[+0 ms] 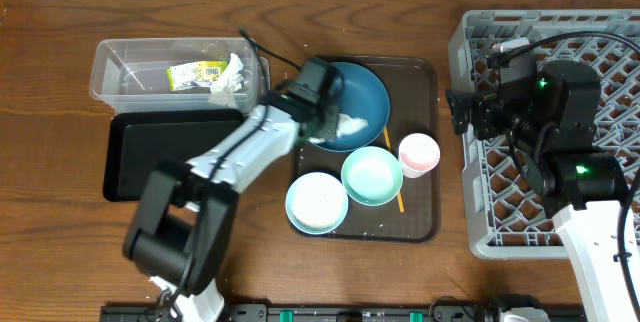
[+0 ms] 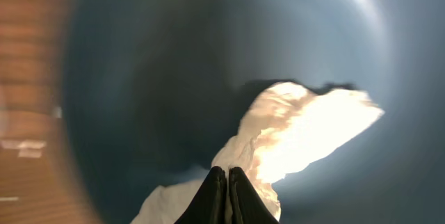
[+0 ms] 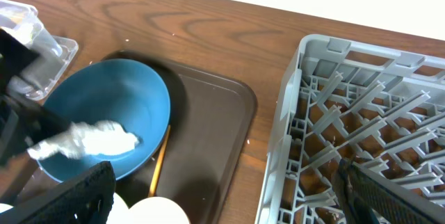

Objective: Sort waste into correct bins and load items into the dishwasher rack
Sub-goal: 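Drop the remaining tissue into the clear bin with the left gripper, then reach left gripper to the pink cup and grasp its rim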

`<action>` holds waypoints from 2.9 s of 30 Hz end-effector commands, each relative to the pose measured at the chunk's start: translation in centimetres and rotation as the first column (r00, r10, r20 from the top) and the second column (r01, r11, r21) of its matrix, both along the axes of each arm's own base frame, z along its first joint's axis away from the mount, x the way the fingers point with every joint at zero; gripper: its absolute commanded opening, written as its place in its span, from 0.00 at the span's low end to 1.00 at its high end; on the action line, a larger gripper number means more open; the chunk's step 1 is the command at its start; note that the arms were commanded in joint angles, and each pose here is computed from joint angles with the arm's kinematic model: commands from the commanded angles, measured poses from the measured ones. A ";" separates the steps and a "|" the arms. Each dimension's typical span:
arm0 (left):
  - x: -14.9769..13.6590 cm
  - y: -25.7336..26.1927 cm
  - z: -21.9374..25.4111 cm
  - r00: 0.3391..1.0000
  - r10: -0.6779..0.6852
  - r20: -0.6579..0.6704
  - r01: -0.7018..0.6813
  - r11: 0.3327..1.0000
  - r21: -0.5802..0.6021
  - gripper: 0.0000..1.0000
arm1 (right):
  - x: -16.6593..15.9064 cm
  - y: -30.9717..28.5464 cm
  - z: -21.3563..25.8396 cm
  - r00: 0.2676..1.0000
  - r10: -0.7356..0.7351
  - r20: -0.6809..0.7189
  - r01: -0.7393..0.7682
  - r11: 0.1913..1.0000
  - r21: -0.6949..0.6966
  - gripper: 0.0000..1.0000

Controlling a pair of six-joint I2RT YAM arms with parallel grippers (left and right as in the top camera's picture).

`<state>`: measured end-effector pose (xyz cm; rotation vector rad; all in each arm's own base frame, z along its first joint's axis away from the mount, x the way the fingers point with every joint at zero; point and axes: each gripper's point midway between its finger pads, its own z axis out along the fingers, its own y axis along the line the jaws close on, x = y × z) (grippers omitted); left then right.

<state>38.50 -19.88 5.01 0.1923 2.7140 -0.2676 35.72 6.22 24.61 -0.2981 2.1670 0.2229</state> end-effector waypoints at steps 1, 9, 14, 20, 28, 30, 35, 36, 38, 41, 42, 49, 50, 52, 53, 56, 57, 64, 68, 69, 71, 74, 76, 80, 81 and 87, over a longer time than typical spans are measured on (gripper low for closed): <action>3.0 2.7 6.4 0.985 0.091 0.145 -0.083 0.995 -0.060 0.06 | 0.0 0.9 0.7 0.999 0.034 0.016 -0.034 0.999 -0.001 0.99; 6.0 11.8 13.6 0.899 0.306 0.314 -0.272 0.951 -0.148 0.06 | 0.0 0.9 0.7 0.999 0.034 0.017 -0.034 0.999 -0.001 0.99; 7.1 17.0 14.0 0.850 0.408 0.333 -0.377 0.913 -0.158 0.07 | 0.0 0.9 0.7 0.999 0.034 0.016 -0.034 0.999 -0.001 0.99; 7.4 20.7 12.8 0.822 0.476 0.312 -0.453 0.879 -0.147 0.12 | 0.0 0.9 0.7 0.999 0.035 0.017 -0.035 0.999 -0.001 0.99; 7.1 21.5 12.4 0.820 0.490 0.295 -0.471 0.871 -0.140 0.50 | 0.0 0.9 0.7 0.999 0.034 0.017 -0.034 0.999 -0.001 0.99; 6.5 20.8 11.9 0.837 0.477 0.266 -0.459 0.879 -0.131 0.51 | 0.0 0.9 0.7 0.999 0.035 0.017 -0.035 0.999 -0.001 0.99; 3.9 17.2 9.9 0.908 0.400 0.125 -0.385 0.914 -0.124 0.52 | 0.1 0.9 0.5 0.999 0.035 0.011 -0.035 0.999 0.000 0.99; 3.4 16.5 9.6 0.918 0.384 0.103 -0.372 0.920 -0.121 0.52 | 0.1 0.9 0.5 0.999 0.035 0.009 -0.035 0.999 0.000 0.99; 2.5 15.4 9.1 0.932 0.355 0.069 -0.348 0.932 -0.104 0.53 | 0.1 1.0 0.4 0.999 0.038 0.006 -0.038 0.999 0.002 0.99; 1.3 14.0 8.5 0.949 0.314 0.028 -0.311 0.947 -0.078 0.57 | 0.0 1.5 0.0 0.998 0.063 -0.009 -0.063 0.998 0.018 0.99; 0.9 13.6 8.3 0.952 0.305 0.014 -0.303 0.950 -0.072 0.59 | 0.0 1.7 -0.2 0.997 0.072 -0.019 -0.071 0.997 0.024 0.99; -1.8 13.2 7.1 0.951 0.293 -0.095 -0.297 0.954 -0.030 0.62 | -1.1 2.1 -4.2 0.978 0.094 -0.186 -0.088 0.995 0.041 0.78; -2.2 13.2 6.9 0.950 0.294 -0.110 -0.298 0.954 -0.023 0.62 | -1.2 2.2 -4.8 0.973 0.097 -0.211 -0.090 0.995 0.041 0.76; -2.7 13.3 6.7 0.947 0.294 -0.131 -0.298 0.955 -0.012 0.62 | -1.4 2.8 -5.9 0.962 0.113 -0.250 -0.105 0.993 0.045 0.71; -2.9 13.3 6.7 0.946 0.294 -0.138 -0.298 0.955 -0.009 0.62 | -1.5 3.3 -6.4 0.954 0.133 -0.268 -0.123 0.991 0.055 0.71; -3.0 13.3 6.6 0.945 0.294 -0.143 -0.298 0.955 -0.007 0.62 | -1.6 4.5 -7.3 0.940 0.171 -0.295 -0.158 0.985 0.069 0.75; -3.0 13.3 6.6 0.945 0.294 -0.143 -0.298 0.955 -0.007 0.63 | -1.7 4.9 -7.6 0.936 0.180 -0.303 -0.168 0.984 0.068 0.75; -3.0 9.9 7.3 0.966 0.193 -0.171 -0.220 0.963 -0.157 0.63 | -1.0 4.4 -8.0 0.947 0.124 -0.297 -0.127 0.992 0.011 0.79; -2.8 7.0 7.9 0.988 0.099 -0.123 -0.121 0.975 -0.187 0.63 | 0.4 0.1 -6.9 0.956 -0.137 -0.258 0.131 0.990 -0.043 0.89; -2.7 6.0 8.1 0.993 0.064 -0.102 -0.083 0.978 -0.191 0.63 | 0.6 -0.8 -6.4 0.953 -0.181 -0.243 0.175 0.984 -0.045 0.91; -2.7 4.2 8.4 0.998 0.012 -0.068 -0.026 0.980 -0.198 0.63 | 0.8 -2.3 -5.5 0.949 -0.230 -0.216 0.227 0.973 -0.039 0.92; -2.8 0.8 9.1 0.997 -0.080 0.002 0.078 0.974 -0.214 0.63 | 0.7 -4.6 -4.3 0.936 -0.299 -0.187 0.302 0.953 -0.013 0.95; -3.0 -1.7 9.8 0.987 -0.149 0.057 0.158 0.962 -0.222 0.63 | 0.6 -6.1 -3.8 0.920 -0.350 -0.178 0.357 0.934 0.007 0.96; -3.9 -6.3 10.6 0.959 -0.248 0.137 0.275 0.931 -0.241 0.63 | 0.4 -7.5 -3.6 0.906 -0.383 -0.183 0.394 0.919 0.027 0.96; -4.2 -7.3 10.6 0.952 -0.269 0.145 0.298 0.923 -0.243 0.63 | 0.4 -7.3 -3.6 0.908 -0.376 -0.185 0.388 0.921 0.032 0.96; -6.7 -11.6 9.0 0.917 -0.375 0.134 0.397 0.886 -0.240 0.63 | 0.5 -7.1 -3.5 0.912 -0.368 -0.182 0.380 0.924 0.038 0.97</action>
